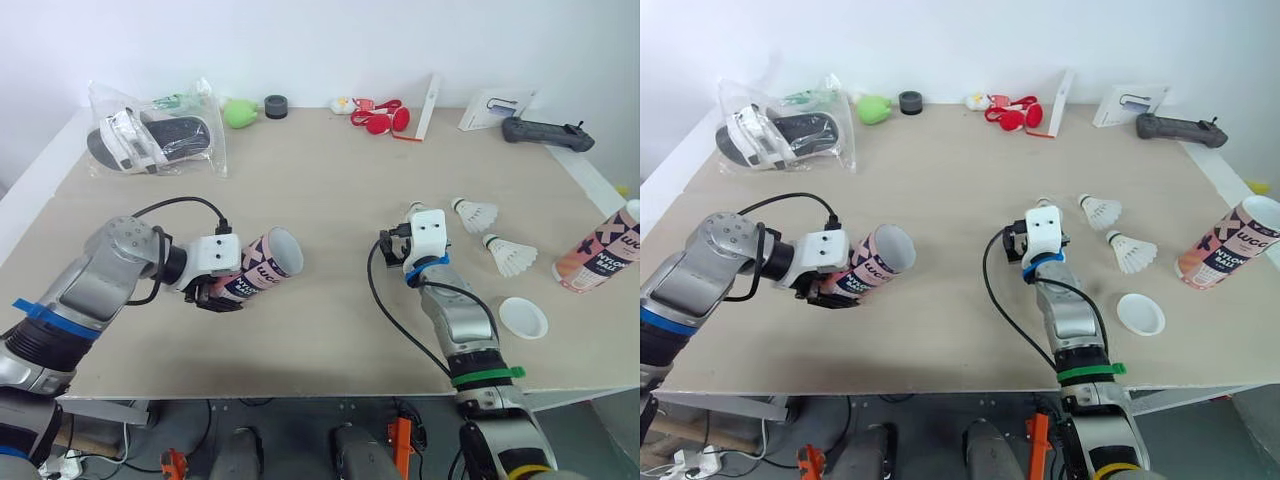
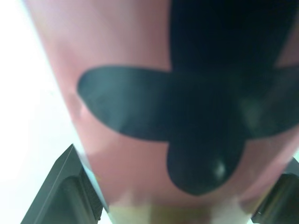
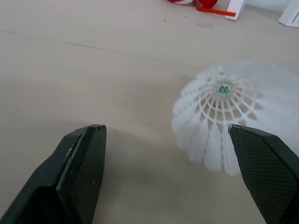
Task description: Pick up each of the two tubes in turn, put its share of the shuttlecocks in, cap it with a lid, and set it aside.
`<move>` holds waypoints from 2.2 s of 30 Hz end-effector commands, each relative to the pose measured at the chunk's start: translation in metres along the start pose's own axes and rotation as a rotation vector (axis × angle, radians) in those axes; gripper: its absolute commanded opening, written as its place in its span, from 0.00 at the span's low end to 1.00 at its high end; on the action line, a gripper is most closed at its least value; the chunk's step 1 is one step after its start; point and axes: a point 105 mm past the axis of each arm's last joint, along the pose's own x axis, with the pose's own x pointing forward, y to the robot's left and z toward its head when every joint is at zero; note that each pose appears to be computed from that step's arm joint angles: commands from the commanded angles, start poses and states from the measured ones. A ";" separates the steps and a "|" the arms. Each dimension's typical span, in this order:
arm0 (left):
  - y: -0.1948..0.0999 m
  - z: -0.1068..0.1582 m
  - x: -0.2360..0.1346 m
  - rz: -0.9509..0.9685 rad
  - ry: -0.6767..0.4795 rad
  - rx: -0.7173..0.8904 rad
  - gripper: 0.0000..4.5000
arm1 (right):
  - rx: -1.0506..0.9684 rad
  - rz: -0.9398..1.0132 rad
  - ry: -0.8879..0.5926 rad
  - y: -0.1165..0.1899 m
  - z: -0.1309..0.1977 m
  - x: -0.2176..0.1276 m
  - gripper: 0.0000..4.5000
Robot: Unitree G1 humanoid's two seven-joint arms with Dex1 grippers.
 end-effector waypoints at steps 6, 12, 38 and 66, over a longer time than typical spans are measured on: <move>0.004 0.006 0.002 0.023 -0.013 0.031 0.69 | -0.003 -0.073 -0.070 -0.005 0.022 0.026 1.00; 0.005 0.007 0.002 0.041 -0.021 0.032 0.68 | 0.009 -0.144 -0.045 -0.015 0.022 0.034 0.47; 0.005 0.008 0.016 0.039 -0.055 0.021 0.68 | -0.421 1.237 -0.266 0.087 0.130 -0.146 0.00; 0.001 0.011 0.023 0.024 -0.074 0.017 0.68 | -0.095 0.404 -0.107 -0.027 0.094 -0.081 0.97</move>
